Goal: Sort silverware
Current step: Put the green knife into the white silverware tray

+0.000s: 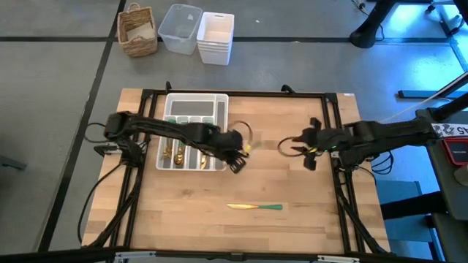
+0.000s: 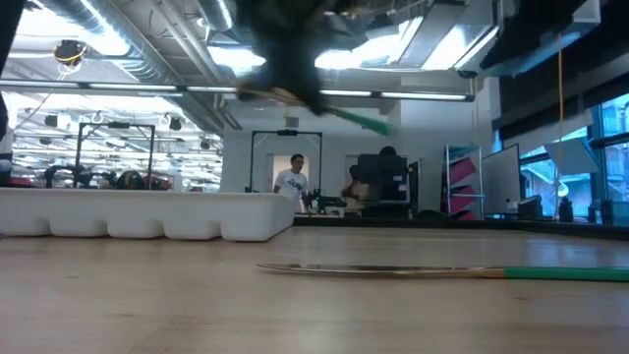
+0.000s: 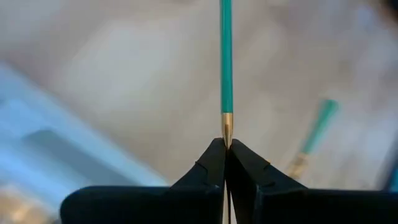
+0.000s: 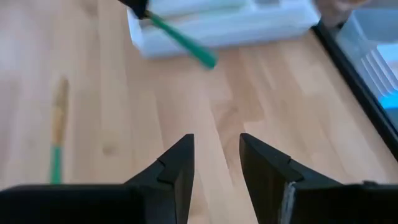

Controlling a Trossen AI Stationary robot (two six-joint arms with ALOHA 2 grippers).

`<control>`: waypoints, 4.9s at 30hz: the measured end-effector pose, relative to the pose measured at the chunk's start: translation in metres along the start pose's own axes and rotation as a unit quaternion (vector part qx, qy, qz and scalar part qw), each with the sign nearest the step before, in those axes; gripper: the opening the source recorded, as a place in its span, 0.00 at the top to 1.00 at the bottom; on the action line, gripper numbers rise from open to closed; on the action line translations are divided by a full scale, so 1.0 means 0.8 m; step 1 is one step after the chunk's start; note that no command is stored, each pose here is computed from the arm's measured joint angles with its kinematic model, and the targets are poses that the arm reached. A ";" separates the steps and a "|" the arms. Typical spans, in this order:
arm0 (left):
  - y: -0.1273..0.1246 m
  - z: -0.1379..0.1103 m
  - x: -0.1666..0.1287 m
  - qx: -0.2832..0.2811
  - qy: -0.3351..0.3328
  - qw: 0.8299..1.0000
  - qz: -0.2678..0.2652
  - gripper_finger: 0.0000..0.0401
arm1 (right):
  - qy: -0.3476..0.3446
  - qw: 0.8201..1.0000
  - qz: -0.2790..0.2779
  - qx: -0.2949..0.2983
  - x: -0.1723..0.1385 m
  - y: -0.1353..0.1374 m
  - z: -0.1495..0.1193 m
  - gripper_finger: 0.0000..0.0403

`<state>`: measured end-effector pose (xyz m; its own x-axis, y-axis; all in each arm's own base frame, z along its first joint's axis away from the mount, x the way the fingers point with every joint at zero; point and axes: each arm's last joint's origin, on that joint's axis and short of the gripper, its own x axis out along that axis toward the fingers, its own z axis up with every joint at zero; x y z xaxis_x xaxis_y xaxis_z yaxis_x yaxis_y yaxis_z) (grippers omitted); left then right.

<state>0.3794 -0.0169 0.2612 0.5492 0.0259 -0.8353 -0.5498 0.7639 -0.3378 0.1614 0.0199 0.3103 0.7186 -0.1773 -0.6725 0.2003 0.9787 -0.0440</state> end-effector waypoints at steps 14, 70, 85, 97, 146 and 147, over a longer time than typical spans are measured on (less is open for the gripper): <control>0.109 -0.043 -0.021 -0.193 -0.052 0.941 0.274 1.00 | -0.088 0.994 0.024 0.056 -0.049 -0.018 -0.007 0.68; 0.018 -0.110 -0.044 -0.004 -0.190 0.976 -0.104 0.81 | 0.198 0.960 0.197 0.020 0.146 0.179 -0.042 0.68; -0.032 -0.141 0.035 0.028 -0.204 0.961 -0.187 0.81 | 0.259 0.959 0.107 -0.037 0.188 0.224 -0.110 0.68; -0.031 -0.150 0.062 0.038 -0.186 0.965 -0.183 0.81 | 0.276 0.956 0.087 -0.047 0.199 0.225 -0.121 0.72; -0.032 -0.200 0.114 0.241 -0.137 0.952 -0.133 0.62 | 0.143 0.982 0.094 0.082 0.244 0.199 -0.069 0.99; -0.030 -0.197 0.115 0.248 -0.140 0.950 -0.128 0.62 | 0.141 0.982 0.097 0.079 0.244 0.200 -0.069 0.99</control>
<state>0.3439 -0.1347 0.1243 0.8086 -0.0851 -0.5822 -0.0489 0.9764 -0.2106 0.2971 0.1473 0.1311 0.5441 0.0683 -0.8363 0.1951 0.9591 0.2053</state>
